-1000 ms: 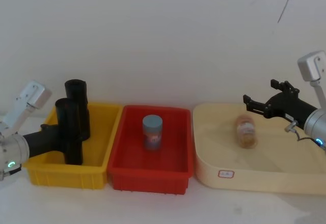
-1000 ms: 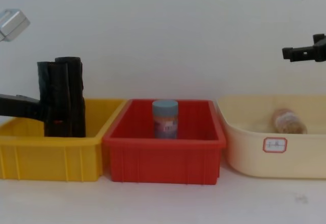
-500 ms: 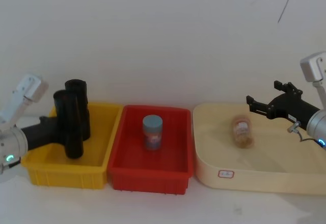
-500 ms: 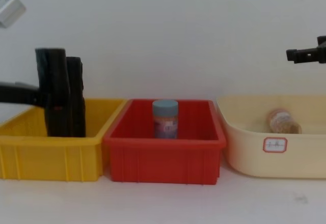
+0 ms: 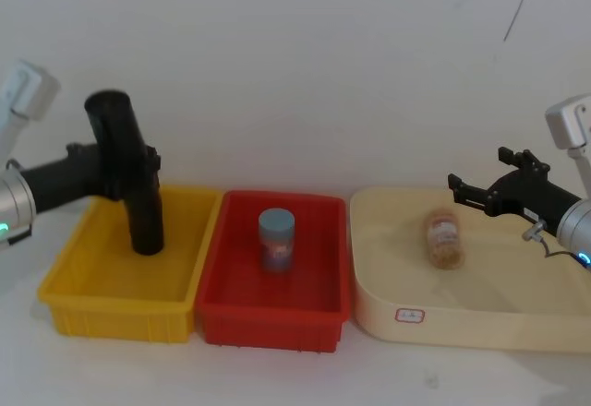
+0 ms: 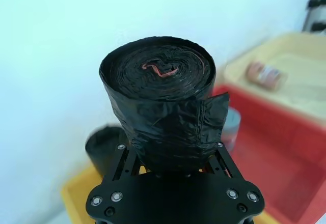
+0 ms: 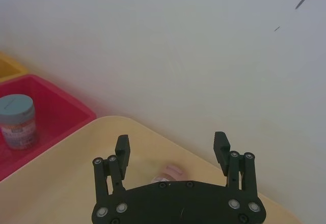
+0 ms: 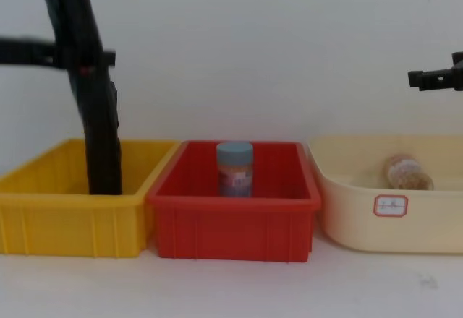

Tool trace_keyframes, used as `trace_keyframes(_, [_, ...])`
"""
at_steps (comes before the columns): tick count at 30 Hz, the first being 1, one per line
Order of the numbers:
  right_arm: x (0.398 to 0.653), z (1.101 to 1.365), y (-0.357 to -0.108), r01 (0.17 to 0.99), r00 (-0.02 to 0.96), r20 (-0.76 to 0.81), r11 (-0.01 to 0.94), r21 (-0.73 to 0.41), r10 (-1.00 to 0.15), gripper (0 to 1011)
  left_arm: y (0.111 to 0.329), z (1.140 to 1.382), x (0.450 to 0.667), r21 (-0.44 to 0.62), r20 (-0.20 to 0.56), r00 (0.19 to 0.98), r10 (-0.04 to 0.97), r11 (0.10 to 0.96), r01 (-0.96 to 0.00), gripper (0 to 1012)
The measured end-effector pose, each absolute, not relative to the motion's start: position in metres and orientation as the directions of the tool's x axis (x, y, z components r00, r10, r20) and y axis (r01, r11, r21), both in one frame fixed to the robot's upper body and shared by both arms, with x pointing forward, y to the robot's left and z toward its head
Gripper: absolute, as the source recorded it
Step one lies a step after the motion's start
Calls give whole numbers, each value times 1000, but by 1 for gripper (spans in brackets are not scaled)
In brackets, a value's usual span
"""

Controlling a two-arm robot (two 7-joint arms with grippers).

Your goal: Pick up the garbage bag with the one hand and transfer it to the other hand.

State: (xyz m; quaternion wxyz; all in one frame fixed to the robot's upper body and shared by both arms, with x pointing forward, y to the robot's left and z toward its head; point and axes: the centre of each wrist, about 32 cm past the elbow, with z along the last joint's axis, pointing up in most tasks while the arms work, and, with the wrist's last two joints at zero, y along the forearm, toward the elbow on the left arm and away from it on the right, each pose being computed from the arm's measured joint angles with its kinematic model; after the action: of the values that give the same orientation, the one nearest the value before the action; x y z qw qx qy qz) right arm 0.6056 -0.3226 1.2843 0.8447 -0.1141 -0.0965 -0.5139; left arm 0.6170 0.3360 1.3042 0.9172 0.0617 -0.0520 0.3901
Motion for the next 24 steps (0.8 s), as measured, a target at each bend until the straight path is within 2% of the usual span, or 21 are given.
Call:
trace_keyframes(6, [605, 1285, -322, 882, 468, 289, 463, -92, -835, 1000, 340, 1328, 623, -3, 162, 738, 655, 748, -663, 446])
trace_keyframes(16, [609, 1288, -318, 834, 543, 305, 544, -89, -782, 1000, 343, 1349, 638, -71, 173, 811, 558, 829, -555, 446])
trace_keyframes(24, [618, 1287, -311, 763, 637, 292, 636, -111, -714, 1000, 331, 1360, 666, -105, 166, 874, 457, 889, -445, 446])
